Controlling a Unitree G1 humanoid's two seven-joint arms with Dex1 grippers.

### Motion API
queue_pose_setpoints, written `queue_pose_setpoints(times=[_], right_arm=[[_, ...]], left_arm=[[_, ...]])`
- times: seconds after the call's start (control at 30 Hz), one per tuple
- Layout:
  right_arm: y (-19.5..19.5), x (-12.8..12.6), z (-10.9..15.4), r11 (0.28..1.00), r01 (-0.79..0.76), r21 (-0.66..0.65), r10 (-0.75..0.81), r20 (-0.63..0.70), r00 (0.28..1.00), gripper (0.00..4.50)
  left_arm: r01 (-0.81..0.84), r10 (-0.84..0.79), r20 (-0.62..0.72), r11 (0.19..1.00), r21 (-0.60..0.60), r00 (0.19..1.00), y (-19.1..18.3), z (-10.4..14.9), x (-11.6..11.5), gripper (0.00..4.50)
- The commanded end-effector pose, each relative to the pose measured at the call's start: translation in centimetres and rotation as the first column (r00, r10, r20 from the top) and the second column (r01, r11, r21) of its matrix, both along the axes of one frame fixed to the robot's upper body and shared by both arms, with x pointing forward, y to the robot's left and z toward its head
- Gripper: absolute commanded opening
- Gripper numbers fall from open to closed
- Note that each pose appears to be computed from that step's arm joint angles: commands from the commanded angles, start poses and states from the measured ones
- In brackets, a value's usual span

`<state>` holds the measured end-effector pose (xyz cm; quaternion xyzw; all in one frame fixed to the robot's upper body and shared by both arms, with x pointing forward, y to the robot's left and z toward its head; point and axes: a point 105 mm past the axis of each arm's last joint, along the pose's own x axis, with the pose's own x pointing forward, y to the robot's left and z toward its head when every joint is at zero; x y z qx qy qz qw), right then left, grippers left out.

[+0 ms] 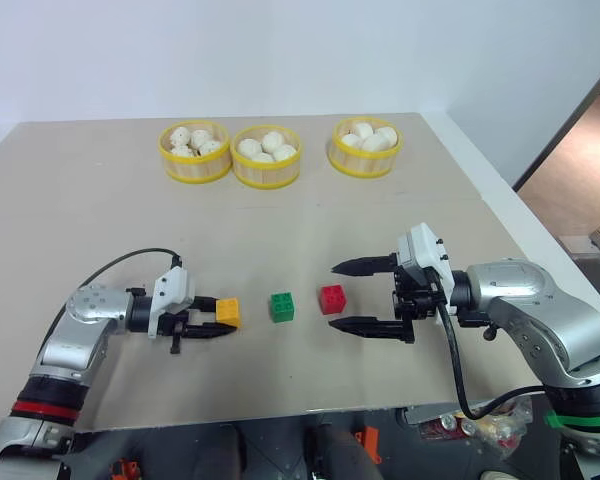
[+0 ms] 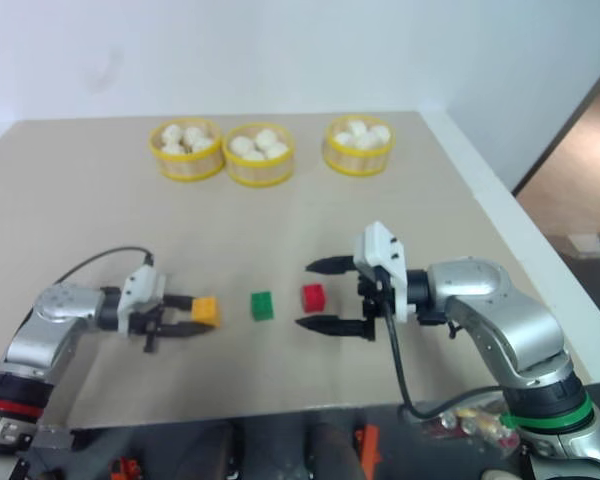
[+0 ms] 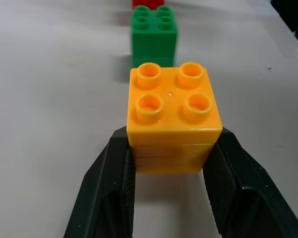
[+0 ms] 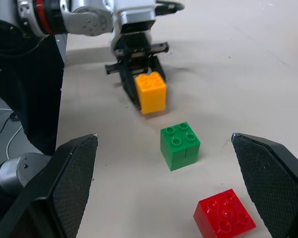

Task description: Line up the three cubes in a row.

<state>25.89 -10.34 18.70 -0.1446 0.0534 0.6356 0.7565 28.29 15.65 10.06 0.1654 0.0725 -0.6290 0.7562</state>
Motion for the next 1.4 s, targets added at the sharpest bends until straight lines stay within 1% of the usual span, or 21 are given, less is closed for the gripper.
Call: queue_pose_setpoints(times=[0.03, 0.3, 0.67, 0.97, 1.0, 1.03, 1.23, 1.27, 1.4], right_arm=[[0.1, 0.0, 1.2, 1.000, -0.015, 0.019, 0.014, 0.051, 0.999, 4.50], [0.2, 0.1, 1.0, 1.000, -0.021, 0.013, 0.021, 0.046, 0.999, 4.50], [0.2, 0.0, 0.9, 1.000, -0.023, 0.009, 0.023, 0.040, 0.999, 4.50], [0.3, -0.1, 0.7, 1.000, -0.024, 0.014, 0.024, 0.035, 0.999, 4.50], [0.3, -0.1, 0.7, 1.000, -0.026, 0.015, 0.025, 0.035, 0.999, 4.50], [0.4, -0.2, 0.7, 1.000, -0.027, 0.015, 0.026, 0.035, 0.999, 4.50], [0.5, -0.2, 0.8, 0.999, -0.035, 0.020, 0.035, 0.035, 0.999, 4.50], [0.5, -0.2, 0.8, 0.999, -0.038, 0.023, 0.037, 0.036, 0.999, 4.50], [0.7, -0.3, 1.7, 0.997, -0.050, 0.055, 0.047, 0.052, 0.998, 4.50]], left_arm=[[-0.013, 0.013, 0.043, 1.000, -0.015, 0.999, -0.3, 1.2, 0.3, 1.31], [-0.020, 0.020, 0.034, 1.000, 0.009, 0.999, 0.1, 0.4, 0.1, 1.31], [0.015, -0.018, 0.031, 0.998, 0.069, 0.999, 0.2, -0.7, -0.3, 1.31], [-0.019, 0.016, 0.034, 0.997, 0.076, 0.999, 0.6, -1.0, 0.3, 1.31], [-0.018, 0.015, 0.036, 0.997, 0.079, 0.999, 0.6, -1.0, 0.3, 1.81], [-0.021, 0.018, 0.038, 0.996, 0.081, 0.999, 0.7, -1.0, 0.4, 2.40], [-0.031, 0.025, 0.061, 0.995, 0.093, 0.998, 1.3, -0.3, 0.6, 4.33], [-0.028, 0.021, 0.068, 0.995, 0.100, 0.997, 1.5, -0.1, 0.6, 4.44], [-0.034, 0.025, 0.092, 0.994, 0.100, 0.995, 2.5, 2.0, 0.4, 4.44]])
